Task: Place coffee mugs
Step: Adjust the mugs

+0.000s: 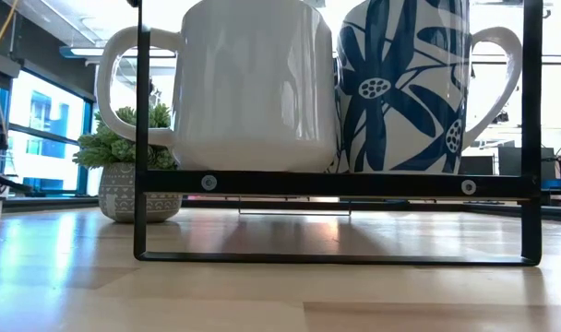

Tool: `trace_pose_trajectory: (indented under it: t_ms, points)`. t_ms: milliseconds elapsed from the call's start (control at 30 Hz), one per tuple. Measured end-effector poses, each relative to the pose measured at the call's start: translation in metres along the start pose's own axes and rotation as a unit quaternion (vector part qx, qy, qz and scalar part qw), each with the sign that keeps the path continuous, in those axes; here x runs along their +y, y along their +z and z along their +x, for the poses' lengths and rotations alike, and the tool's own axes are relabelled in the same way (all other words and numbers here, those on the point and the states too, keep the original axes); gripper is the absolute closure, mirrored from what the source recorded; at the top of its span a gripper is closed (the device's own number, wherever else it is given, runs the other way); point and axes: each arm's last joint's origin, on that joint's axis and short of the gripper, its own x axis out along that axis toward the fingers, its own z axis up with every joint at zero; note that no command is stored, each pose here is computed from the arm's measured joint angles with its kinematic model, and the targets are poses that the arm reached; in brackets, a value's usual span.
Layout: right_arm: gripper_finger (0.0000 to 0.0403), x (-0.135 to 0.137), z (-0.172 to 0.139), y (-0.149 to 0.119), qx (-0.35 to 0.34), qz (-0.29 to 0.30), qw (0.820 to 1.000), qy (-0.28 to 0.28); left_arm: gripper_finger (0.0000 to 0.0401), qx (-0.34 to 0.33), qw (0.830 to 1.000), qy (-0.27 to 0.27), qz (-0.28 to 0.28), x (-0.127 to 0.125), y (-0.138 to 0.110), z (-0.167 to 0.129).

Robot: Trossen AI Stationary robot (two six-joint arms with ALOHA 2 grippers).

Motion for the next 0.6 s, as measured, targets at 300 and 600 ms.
trace_pose_trajectory:
  t_ms: [300,600]
  points:
    - [0.0394,0.0,0.0,-0.003,0.019,0.011,1.0,0.013,0.0327,-0.003,1.0,-0.01,-0.012,0.019,0.026,0.008]
    - [0.0394,0.0,0.0,-0.005,0.031,0.018,0.999,0.013,0.0358,0.096,0.994,0.038,0.04,0.014,0.05,0.018]
